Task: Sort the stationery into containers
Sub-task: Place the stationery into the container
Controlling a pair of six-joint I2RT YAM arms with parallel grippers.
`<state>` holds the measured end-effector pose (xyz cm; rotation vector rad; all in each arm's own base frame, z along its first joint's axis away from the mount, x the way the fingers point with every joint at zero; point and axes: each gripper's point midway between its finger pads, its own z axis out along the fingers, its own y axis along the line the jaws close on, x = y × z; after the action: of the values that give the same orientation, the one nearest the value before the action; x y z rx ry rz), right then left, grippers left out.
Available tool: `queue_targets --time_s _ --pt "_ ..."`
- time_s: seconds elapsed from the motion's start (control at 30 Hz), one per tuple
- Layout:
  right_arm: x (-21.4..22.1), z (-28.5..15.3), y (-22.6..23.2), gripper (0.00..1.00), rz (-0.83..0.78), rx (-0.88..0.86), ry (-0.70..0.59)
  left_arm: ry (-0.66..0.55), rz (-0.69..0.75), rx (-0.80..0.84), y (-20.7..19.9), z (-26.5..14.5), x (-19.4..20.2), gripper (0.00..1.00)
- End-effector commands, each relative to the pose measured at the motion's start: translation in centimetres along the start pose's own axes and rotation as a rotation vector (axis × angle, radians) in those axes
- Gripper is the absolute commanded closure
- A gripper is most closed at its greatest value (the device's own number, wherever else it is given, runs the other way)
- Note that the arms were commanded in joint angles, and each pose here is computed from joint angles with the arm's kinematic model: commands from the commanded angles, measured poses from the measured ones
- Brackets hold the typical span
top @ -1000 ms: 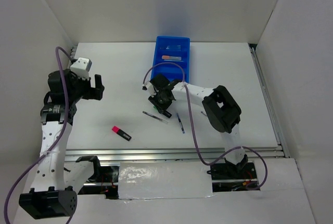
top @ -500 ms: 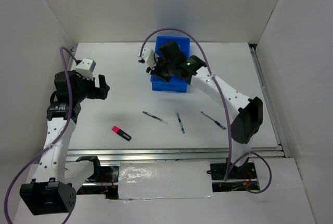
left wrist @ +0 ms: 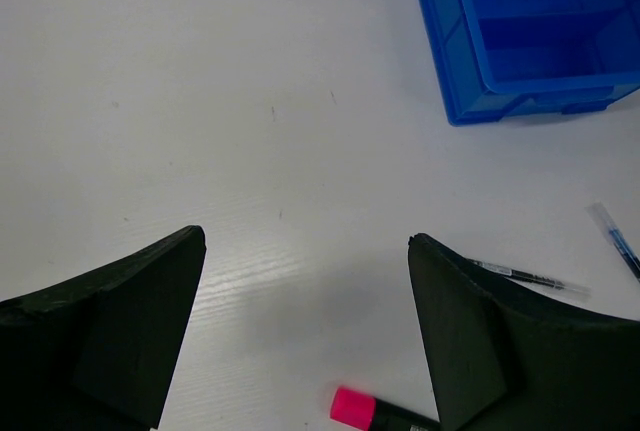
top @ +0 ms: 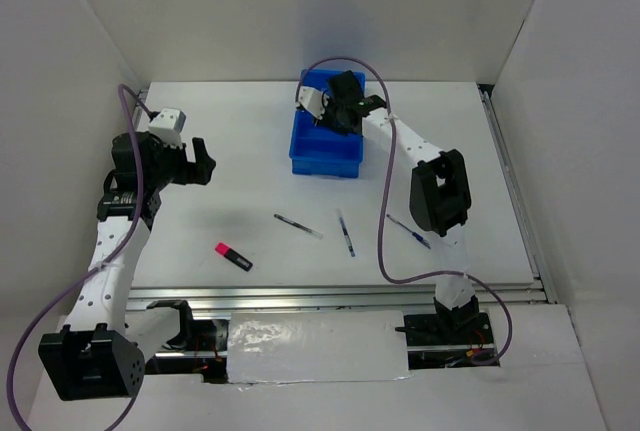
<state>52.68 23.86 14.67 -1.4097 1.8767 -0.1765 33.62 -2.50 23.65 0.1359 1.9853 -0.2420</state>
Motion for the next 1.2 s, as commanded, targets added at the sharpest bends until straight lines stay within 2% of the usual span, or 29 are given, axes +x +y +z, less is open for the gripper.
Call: queue_targets --time_s 0.0,0.13,0.37,0.5,0.6,0.7,0.8,0.87,0.9,1.0,1.03,1.17 --pt "-4.2 -0.9 -3.7 0.85 -0.088 0.121 -0.124 -0.061 0.039 0.000 0.0 -0.4 -2.5 0.05" --pt "-3.2 1.3 -2.9 0.84 -0.145 0.110 -0.107 -0.046 0.057 0.040 -0.7 -0.7 -1.8 0.05" --pt "-2.3 4.2 -2.1 0.82 -0.170 0.091 -0.090 0.015 0.184 0.205 -3.3 -2.0 1.4 0.07" --pt "-2.2 5.2 -0.6 0.74 -0.211 0.052 -0.105 0.036 0.198 0.183 -3.0 -2.4 2.2 0.07" --pt "-2.4 5.3 -0.1 0.64 -0.223 0.044 -0.111 0.057 0.236 0.190 -3.0 -3.0 2.9 0.06" --pt "-3.0 4.7 -0.3 0.55 -0.214 0.038 -0.128 0.071 0.369 0.286 -4.0 -3.7 3.7 0.07" --pt "-4.1 3.4 -0.3 0.43 -0.214 0.032 -0.160 0.145 0.602 0.497 -5.7 -5.3 7.0 0.10" --pt "-4.5 2.5 -0.4 0.38 -0.211 0.035 -0.168 0.177 0.687 0.573 -6.0 -5.8 8.4 0.12" --pt "-4.6 2.1 -0.6 0.35 -0.201 0.037 -0.170 0.184 0.774 0.613 -5.8 -5.6 9.0 0.12" --pt "-4.9 0.7 -1.2 0.35 -0.164 0.053 -0.167 0.272 0.866 0.747 -6.0 -6.4 11.7 0.14" --pt "-5.8 -1.0 -2.1 0.35 -0.143 0.078 -0.190 0.270 0.944 0.791 -5.9 -6.4 12.1 0.16" --pt "-7.1 -6.3 -3.8 0.35 0.017 0.105 -0.248 0.372 1.039 0.934 -5.7 -6.6 15.1 0.23"
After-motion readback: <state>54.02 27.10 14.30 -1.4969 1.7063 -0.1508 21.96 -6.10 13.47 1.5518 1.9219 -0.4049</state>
